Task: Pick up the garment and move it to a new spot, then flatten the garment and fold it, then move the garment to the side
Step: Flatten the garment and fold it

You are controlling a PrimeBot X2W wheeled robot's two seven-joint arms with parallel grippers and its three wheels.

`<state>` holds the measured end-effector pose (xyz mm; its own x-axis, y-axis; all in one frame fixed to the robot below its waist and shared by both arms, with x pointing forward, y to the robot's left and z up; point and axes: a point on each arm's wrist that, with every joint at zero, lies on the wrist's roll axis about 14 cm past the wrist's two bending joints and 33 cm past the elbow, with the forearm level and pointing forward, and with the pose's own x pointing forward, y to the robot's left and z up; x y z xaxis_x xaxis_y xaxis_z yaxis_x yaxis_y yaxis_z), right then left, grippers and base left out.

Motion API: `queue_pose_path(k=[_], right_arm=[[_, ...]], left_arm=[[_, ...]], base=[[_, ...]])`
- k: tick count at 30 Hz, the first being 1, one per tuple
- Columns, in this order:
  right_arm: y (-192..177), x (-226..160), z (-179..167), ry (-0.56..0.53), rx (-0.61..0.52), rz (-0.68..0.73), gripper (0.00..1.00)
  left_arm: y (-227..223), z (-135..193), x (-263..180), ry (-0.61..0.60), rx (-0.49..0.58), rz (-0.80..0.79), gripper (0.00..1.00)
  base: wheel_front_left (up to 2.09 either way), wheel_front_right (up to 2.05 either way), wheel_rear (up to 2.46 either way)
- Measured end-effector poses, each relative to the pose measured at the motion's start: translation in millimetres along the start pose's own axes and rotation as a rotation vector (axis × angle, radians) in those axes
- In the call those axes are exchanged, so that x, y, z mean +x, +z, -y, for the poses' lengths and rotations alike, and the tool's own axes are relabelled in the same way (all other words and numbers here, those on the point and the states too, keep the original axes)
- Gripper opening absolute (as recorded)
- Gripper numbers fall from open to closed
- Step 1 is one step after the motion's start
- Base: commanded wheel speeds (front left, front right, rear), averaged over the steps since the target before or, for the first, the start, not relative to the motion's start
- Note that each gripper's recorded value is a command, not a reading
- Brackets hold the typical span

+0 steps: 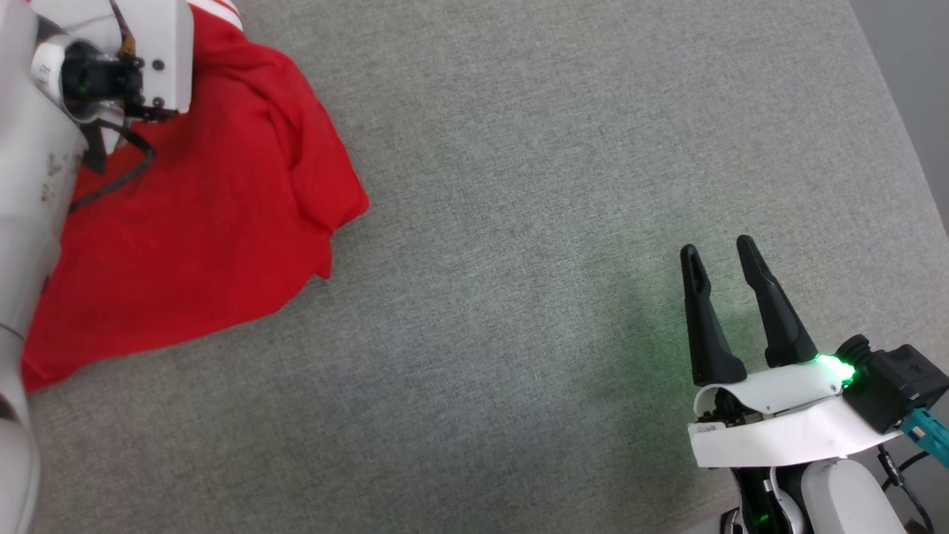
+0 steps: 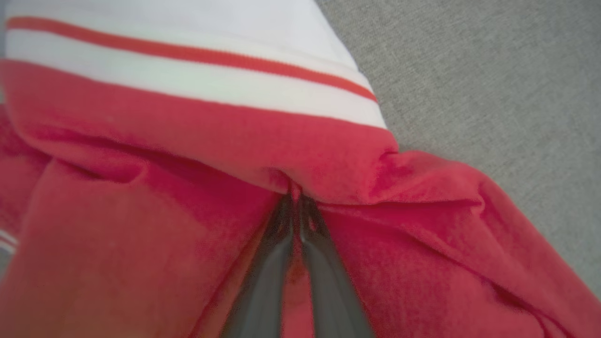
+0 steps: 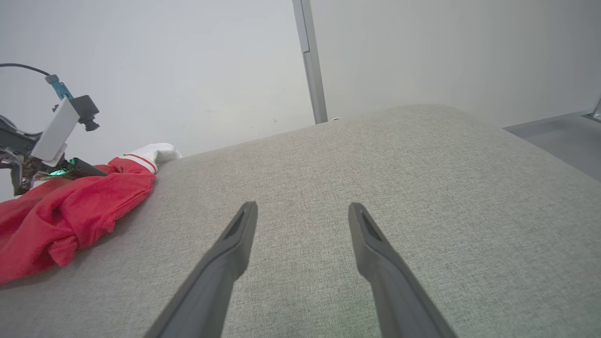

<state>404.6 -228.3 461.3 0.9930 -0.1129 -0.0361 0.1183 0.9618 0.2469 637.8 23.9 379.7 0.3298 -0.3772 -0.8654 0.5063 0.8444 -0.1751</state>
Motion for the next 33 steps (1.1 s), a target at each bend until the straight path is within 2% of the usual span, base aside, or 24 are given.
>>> queue_pose_path(k=[10,14,20,27,33], right_arm=[[3.5,1.7,-3.5,0.014,-0.008,0.012,1.00],[8.5,0.4,-7.2,0.027,-0.017,0.026,1.00],[15.1,-5.7,-12.3,0.043,-0.027,0.044,1.00],[19.9,-6.4,-26.5,0.087,-0.027,0.063,1.00],[23.1,-5.2,-37.5,0.120,-0.020,0.076,1.00]], left_arm=[[5.7,10.8,-13.7,-0.022,0.024,0.070,0.00],[12.8,42.4,-31.0,-0.106,0.054,0.118,0.00],[14.3,94.2,-75.5,-0.243,0.169,0.178,0.00],[-21.7,128.0,-124.1,-0.350,0.309,0.167,0.00],[-45.1,150.2,-161.3,-0.463,0.333,0.183,0.00]], base=[[0.00,0.00,0.00],[0.00,0.00,0.00],[0.00,0.00,0.00],[0.00,0.00,0.00],[0.00,0.00,0.00]])
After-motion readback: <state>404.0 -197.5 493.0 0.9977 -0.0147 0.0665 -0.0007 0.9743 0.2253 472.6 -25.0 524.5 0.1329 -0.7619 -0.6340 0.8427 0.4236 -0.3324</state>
